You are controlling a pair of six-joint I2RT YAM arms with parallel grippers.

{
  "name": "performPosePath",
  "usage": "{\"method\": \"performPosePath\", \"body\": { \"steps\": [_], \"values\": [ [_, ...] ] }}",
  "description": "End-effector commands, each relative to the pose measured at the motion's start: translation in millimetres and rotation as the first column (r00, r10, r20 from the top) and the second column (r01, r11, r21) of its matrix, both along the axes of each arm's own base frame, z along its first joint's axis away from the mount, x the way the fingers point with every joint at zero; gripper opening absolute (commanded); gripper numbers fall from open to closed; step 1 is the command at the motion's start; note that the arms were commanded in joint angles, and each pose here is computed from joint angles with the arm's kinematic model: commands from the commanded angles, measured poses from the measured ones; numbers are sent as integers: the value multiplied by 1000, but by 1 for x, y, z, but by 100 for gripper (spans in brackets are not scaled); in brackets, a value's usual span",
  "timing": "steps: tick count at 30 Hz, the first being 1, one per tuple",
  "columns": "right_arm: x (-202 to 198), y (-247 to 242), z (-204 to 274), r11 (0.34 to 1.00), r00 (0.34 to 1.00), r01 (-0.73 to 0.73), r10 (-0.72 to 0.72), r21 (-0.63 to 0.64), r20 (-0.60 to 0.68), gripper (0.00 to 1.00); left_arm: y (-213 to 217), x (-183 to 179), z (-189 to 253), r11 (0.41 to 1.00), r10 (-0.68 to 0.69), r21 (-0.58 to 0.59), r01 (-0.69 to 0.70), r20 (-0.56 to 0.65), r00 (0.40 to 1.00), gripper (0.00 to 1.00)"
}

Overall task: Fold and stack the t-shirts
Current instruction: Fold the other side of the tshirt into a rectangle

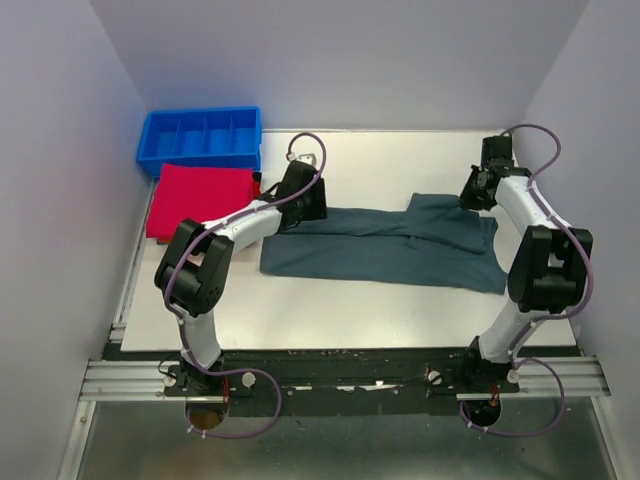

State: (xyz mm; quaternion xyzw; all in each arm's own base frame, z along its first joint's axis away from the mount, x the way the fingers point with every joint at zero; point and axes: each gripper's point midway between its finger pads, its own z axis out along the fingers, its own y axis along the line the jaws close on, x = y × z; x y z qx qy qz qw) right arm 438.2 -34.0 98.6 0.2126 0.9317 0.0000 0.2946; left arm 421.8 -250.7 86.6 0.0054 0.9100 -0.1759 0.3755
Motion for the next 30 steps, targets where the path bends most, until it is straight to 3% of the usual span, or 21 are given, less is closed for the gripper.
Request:
{"method": "performPosePath", "body": {
  "steps": [1,5,13,21,26,30],
  "values": [
    [-31,9,10,1000,1000,-16,16,11,25,1,-20,-6,0,997,-70,-17,69,-23,997,62],
    [-64,13,13,1000,999,-8,7,26,49,1,-35,-11,-1,993,-120,-24,120,-39,992,62],
    [-124,45,9,984,996,-42,27,175,90,1,-50,-12,-12,981,-195,-2,195,-89,977,62],
    [-174,50,3,970,994,60,-79,238,70,1,-56,-4,-17,974,-221,25,226,-121,968,62],
    [-200,37,-4,967,983,160,-175,197,61,1,-58,-8,-26,971,-236,15,241,-147,961,61],
    [-213,42,-6,962,982,159,-176,220,61,13,-59,-17,-25,964,-261,-2,264,-155,953,61]
  ]
}}
